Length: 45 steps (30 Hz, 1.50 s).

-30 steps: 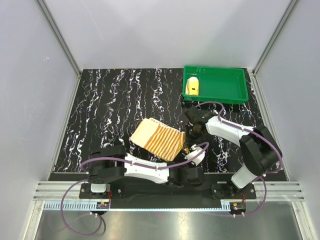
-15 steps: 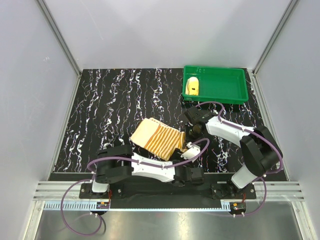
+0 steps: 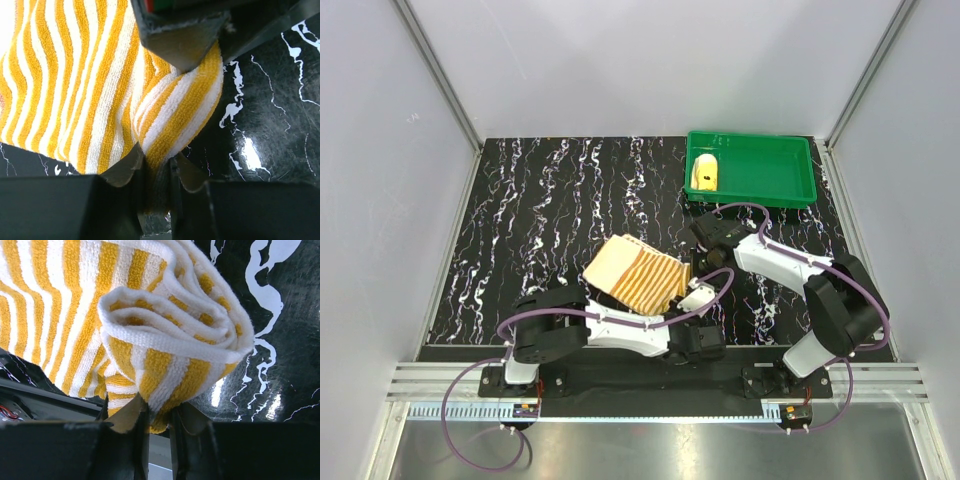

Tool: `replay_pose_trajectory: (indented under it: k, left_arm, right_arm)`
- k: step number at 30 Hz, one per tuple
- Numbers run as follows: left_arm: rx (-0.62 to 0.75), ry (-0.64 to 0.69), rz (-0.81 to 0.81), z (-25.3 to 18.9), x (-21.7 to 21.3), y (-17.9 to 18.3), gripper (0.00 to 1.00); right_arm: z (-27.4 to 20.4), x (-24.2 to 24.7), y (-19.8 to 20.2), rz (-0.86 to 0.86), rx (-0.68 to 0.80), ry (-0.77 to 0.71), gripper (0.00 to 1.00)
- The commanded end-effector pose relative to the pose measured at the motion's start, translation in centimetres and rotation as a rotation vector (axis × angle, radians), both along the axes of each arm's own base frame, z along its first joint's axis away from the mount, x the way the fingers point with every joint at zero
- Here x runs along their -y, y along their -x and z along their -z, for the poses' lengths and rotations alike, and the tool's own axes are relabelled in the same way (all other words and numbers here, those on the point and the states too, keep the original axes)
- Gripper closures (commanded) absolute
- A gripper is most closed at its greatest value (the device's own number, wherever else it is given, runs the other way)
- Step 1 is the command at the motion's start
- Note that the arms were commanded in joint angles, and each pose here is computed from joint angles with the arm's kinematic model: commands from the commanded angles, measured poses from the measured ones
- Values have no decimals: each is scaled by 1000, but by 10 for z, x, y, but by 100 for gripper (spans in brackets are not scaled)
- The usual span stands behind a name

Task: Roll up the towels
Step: Roll the towel

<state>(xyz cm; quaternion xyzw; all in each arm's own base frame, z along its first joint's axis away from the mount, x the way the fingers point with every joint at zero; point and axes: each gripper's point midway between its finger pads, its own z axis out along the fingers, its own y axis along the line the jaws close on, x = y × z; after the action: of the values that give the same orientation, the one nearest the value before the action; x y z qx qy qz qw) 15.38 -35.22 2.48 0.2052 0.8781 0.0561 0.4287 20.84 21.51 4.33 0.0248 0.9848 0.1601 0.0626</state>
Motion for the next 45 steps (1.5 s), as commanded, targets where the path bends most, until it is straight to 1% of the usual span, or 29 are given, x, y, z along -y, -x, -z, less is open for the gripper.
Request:
replay_pose_trajectory:
  k: [1, 3, 5, 7, 8, 10, 11, 15, 19, 21, 22, 24, 25, 26, 27, 28, 29, 30, 31, 32, 33, 35, 36, 38, 39, 40, 43, 44, 45]
  left_arm:
    - [-48, 46, 21, -4, 3, 1, 89]
    - [-72, 70, 52, -8, 8, 5, 90]
    - [-123, 90, 80, -7, 12, 13, 91]
    - [-178, 116, 117, -7, 17, 21, 93]
    - [-193, 121, 125, -8, 18, 23, 93]
    - [-227, 143, 150, -12, 22, 29, 94]
    - [-237, 146, 151, -11, 20, 30, 94]
    - [-307, 195, 165, -14, 21, 33, 94]
    - [-409, 244, 182, -13, 24, 40, 94]
    - [-432, 289, 180, -18, 25, 38, 94]
    - [-464, 311, 188, -19, 27, 41, 94]
    - [-491, 380, 172, -26, 29, 35, 94]
    - [-545, 401, 180, -22, 27, 42, 94]
    - [-559, 466, 161, -26, 30, 34, 94]
    - [-602, 523, 178, -34, 32, 38, 94]
    - [-638, 537, 168, -25, 24, 41, 94]
    - [-639, 621, 149, -34, 28, 30, 95]
    - [-690, 650, 158, -34, 28, 35, 95]
    - [-717, 662, 147, -27, 21, 37, 95]
    - [-721, 713, 126, -31, 22, 28, 96]
    - [-736, 728, 117, -30, 21, 27, 96]
    - [-780, 778, 104, -29, 19, 26, 96]
    - [-816, 799, 113, -30, 19, 30, 97]
    - [-847, 862, 101, -32, 21, 27, 97]
    - [-865, 883, 101, -33, 22, 27, 98]
    - [-902, 901, 112, -34, 22, 32, 98]
    - [-968, 972, 75, -33, 18, 31, 100]
    - [-978, 1047, 60, -41, 20, 23, 100]
    - [-1019, 1065, 54, -39, 15, 29, 100]
  right_arm:
    - [-7, 9, 14, -35, -16, 27, 80]
    - [-9, 11, 11, -34, -10, 40, 77]
    - [-13, 16, 7, -31, 5, 71, 62]
    - [-19, 20, 1, -32, 25, 106, 54]
    - [-22, 22, -1, -34, 35, 121, 43]
    - [-28, 31, -6, -22, 51, 169, 35]
    - [-36, 32, -15, -8, 73, 169, 28]
    - [-61, 45, -36, 58, 137, 172, 18]
    - [-100, 60, -59, 152, 238, 123, 16]
    - [-114, 67, -67, 203, 287, 102, 15]
    - [-127, 68, -67, 218, 329, 73, 15]
    - [-141, 64, -71, 233, 386, 23, 15]
    - [-148, 61, -65, 221, 403, -20, 15]
    - [-151, 56, -63, 210, 413, -54, 15]
    - [-156, 51, -64, 203, 436, -94, 15]
    - [-158, 45, -56, 185, 432, -145, 15]
    - [-159, 40, -53, 165, 433, -180, 15]
    - [-162, 35, -53, 155, 447, -220, 15]
    - [-159, 31, -43, 134, 428, -255, 15]
    - [-159, 28, -40, 130, 425, -282, 15]
    - [-162, 23, -40, 123, 444, -322, 15]
    - [-156, 16, -27, 113, 418, -392, 16]
    - [-159, 11, -28, 106, 443, -438, 15]
    - [-147, 6, -14, 102, 396, -497, 16]
    - [-147, 2, -14, 97, 410, -525, 16]
    - [-134, 2, -6, 94, 378, -537, 16]
    - [-118, -1, 3, 101, 339, -575, 16]
    - [-115, -1, 5, 108, 332, -579, 16]
    - [-112, 0, 6, 108, 332, -577, 16]
